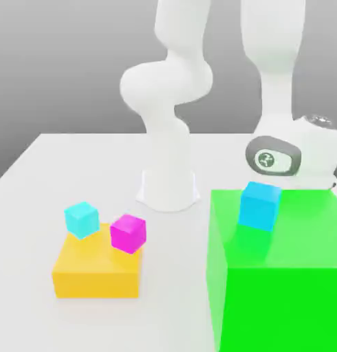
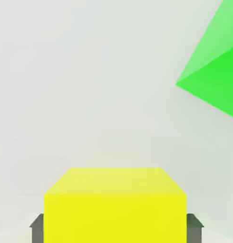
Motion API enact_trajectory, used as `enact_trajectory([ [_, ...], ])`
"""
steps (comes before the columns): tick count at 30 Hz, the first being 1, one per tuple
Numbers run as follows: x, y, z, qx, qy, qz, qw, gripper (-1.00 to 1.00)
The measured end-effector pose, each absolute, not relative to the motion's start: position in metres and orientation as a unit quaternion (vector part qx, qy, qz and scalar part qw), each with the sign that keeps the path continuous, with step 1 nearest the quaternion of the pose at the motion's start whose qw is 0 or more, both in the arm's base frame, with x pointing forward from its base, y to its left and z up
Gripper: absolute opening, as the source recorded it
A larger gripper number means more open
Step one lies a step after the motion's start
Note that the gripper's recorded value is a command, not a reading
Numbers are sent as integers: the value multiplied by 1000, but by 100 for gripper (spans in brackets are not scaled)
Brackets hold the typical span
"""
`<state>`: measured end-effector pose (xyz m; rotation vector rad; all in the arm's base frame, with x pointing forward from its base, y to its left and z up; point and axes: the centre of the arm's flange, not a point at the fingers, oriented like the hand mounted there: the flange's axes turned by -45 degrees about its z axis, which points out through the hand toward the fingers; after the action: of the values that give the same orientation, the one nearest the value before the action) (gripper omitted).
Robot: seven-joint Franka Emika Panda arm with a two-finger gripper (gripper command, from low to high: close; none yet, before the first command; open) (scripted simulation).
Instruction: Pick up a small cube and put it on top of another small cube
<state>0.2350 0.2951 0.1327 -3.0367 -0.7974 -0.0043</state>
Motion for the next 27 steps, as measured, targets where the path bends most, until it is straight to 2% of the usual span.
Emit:
enact_trajectory([
  [3, 236, 295, 137, -967, -254, -2, 0, -100],
  [12, 240, 289, 194, -971, -240, 0, -1, -100],
  [18, 222, 275, 170, -979, -185, 76, -38, -100],
  [21, 226, 305, 181, -968, -231, 93, -30, -100],
  [27, 229, 383, 225, -926, -360, 114, 6, -100],
])
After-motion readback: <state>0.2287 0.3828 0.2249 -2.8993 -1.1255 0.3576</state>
